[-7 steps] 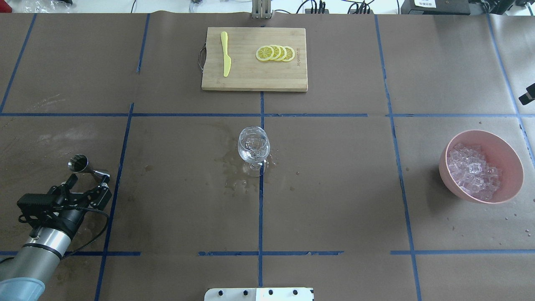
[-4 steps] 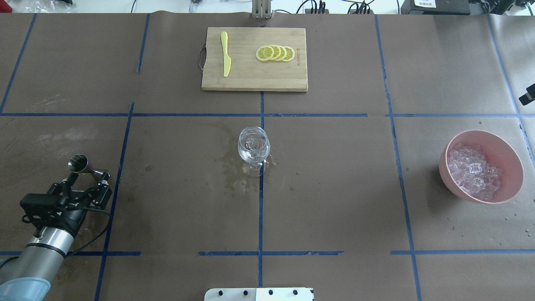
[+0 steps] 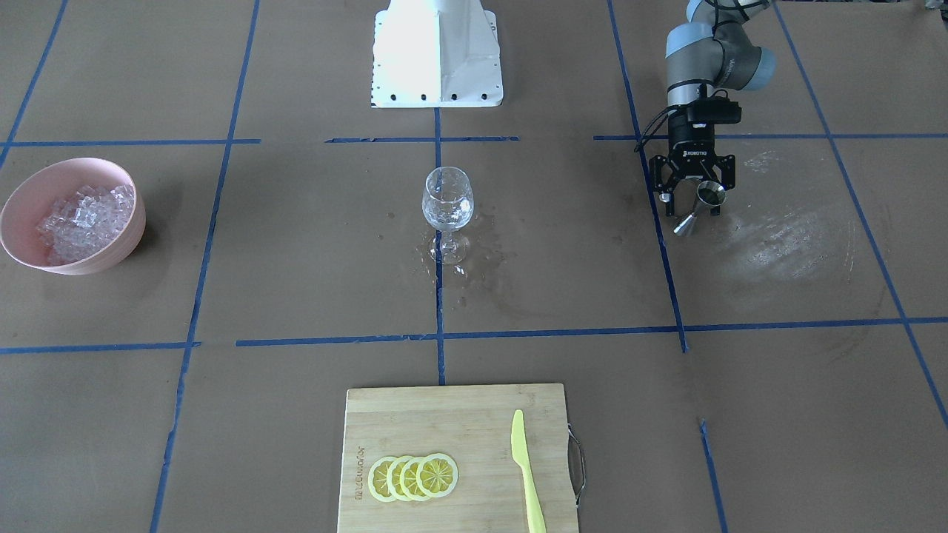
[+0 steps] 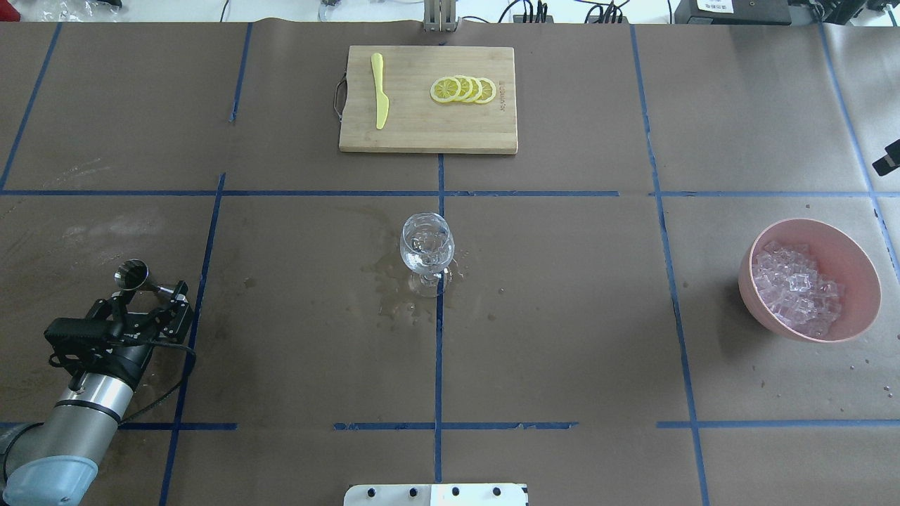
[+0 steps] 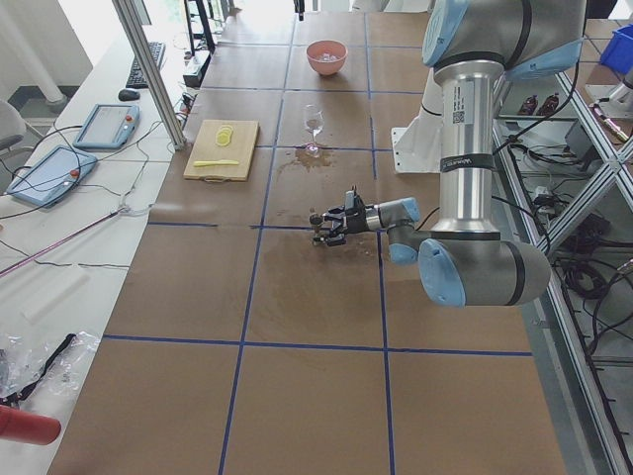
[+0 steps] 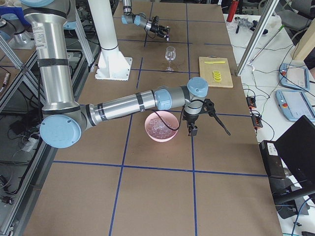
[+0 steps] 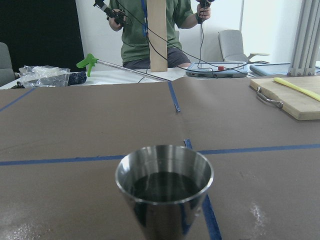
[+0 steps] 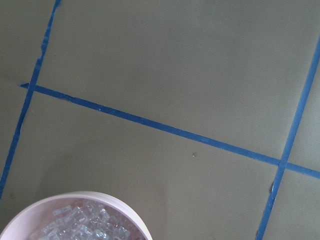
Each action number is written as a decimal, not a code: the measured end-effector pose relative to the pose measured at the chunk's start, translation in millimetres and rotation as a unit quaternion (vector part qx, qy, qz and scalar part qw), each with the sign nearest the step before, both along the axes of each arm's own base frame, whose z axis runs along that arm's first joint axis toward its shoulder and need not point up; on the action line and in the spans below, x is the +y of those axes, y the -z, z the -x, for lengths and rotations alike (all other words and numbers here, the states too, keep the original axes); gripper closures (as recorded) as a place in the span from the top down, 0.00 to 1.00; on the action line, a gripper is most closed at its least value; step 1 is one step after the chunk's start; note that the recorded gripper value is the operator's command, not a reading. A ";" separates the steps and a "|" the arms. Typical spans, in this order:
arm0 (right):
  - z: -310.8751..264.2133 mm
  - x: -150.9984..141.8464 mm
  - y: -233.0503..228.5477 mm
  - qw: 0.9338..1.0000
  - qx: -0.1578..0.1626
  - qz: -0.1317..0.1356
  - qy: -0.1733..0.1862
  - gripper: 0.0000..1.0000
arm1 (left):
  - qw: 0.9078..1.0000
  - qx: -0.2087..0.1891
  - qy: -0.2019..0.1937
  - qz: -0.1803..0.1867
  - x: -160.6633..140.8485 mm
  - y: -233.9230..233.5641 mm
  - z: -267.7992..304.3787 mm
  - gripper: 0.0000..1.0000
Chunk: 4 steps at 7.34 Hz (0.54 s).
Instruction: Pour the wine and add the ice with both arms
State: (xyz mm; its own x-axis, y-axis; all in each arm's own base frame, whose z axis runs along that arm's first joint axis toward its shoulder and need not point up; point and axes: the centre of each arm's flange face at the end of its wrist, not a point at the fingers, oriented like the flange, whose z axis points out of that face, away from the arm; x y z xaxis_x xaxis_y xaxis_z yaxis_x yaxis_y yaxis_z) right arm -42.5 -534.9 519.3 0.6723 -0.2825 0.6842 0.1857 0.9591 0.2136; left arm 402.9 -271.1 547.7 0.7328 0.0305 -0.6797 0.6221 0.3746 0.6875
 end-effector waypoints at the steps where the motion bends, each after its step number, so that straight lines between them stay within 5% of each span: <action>1: 0.0 0.0 0.1 1.000 0.000 0.000 0.000 1.00 | 1.000 -0.003 0.002 0.000 -1.9 -4.3 -0.4 0.55; 3: 0.0 0.0 0.1 1.000 0.000 0.000 0.000 1.00 | 1.000 -0.003 0.003 0.001 -3.7 -7.5 -2.8 0.07; 4: 0.0 0.0 0.1 1.000 0.000 0.000 0.000 1.00 | 1.000 -0.002 0.003 0.001 -4.0 -7.6 -4.1 0.00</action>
